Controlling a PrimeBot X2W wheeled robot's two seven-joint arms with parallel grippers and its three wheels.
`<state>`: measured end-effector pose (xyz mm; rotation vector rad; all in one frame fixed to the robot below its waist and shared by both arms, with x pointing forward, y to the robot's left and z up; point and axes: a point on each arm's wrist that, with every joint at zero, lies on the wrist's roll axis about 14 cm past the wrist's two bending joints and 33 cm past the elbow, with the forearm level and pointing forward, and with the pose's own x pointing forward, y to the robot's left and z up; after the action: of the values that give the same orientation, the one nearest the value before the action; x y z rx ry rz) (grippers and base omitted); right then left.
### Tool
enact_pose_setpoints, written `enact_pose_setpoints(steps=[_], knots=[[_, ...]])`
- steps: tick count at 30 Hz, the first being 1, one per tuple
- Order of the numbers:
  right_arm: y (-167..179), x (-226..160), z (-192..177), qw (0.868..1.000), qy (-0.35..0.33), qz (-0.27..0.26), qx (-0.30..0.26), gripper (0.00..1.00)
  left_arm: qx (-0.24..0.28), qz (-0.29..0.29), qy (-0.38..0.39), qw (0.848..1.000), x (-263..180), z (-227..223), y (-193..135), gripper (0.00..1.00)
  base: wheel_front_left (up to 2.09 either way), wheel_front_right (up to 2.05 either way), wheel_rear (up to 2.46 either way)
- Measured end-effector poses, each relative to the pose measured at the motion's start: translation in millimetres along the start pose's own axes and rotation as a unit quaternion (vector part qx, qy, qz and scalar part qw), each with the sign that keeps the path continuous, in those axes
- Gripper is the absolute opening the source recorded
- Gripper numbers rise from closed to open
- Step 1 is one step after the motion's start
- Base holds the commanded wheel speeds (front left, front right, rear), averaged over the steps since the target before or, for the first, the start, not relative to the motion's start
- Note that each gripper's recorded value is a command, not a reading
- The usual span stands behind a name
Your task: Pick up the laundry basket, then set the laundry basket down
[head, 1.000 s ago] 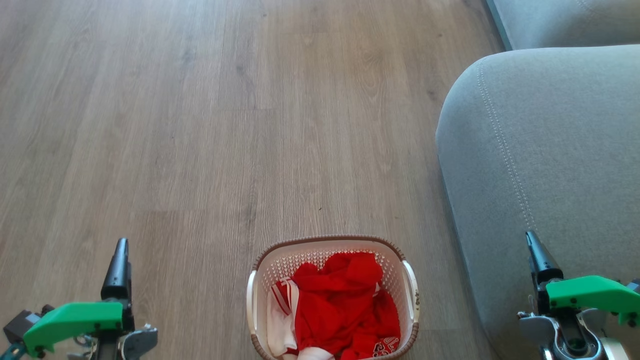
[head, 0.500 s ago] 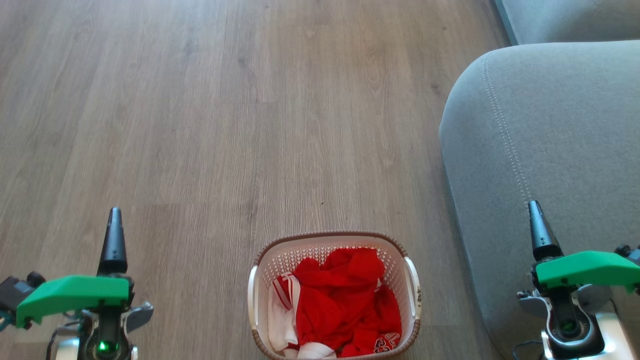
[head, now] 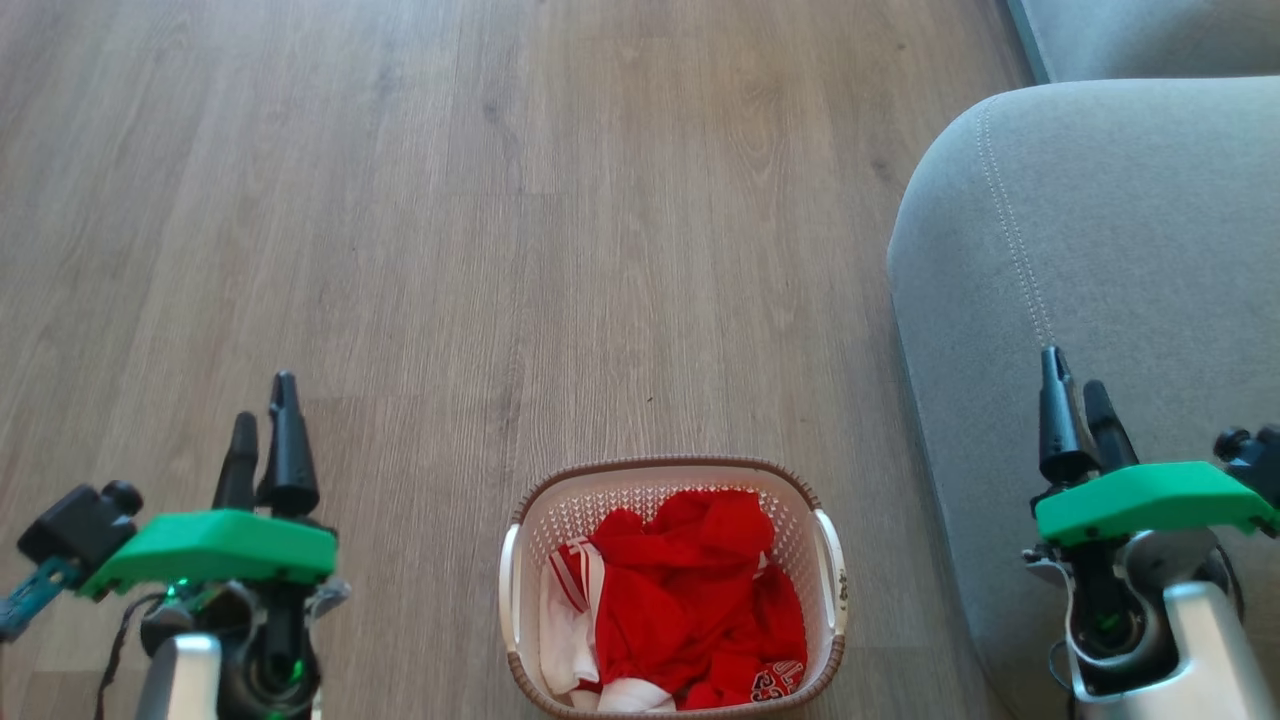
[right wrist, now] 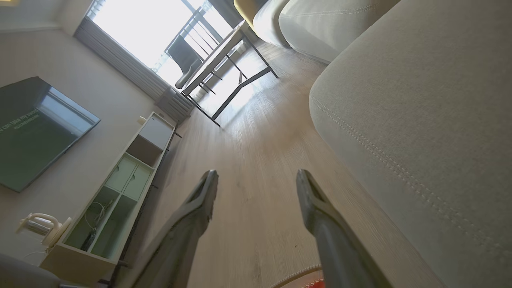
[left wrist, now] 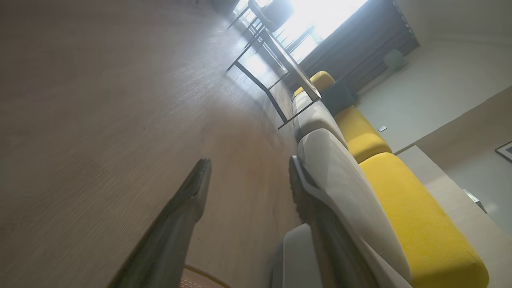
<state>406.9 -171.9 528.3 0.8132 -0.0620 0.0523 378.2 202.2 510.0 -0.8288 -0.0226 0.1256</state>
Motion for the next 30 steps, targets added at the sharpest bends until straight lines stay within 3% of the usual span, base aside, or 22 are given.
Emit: enact_pose_setpoints(steps=[12, 21, 30], knots=[[23, 2, -13, 0.992, 0.012, 0.042, -0.121, 1.00, 0.138, -0.028, 0.019, 0.990, 0, -23, -23, 1.00, 0.00, 0.00, 0.00], [44, 6, -25, 0.972, 0.019, 0.086, -0.218, 1.00, 0.262, -0.046, 0.051, 0.963, -6, -52, -26, 1.00, 0.00, 0.00, 0.00], [41, 0, -54, 0.957, 0.058, 0.099, -0.267, 1.00, 0.325, -0.058, 0.089, 0.940, -12, -82, -18, 1.00, 0.00, 0.00, 0.00]])
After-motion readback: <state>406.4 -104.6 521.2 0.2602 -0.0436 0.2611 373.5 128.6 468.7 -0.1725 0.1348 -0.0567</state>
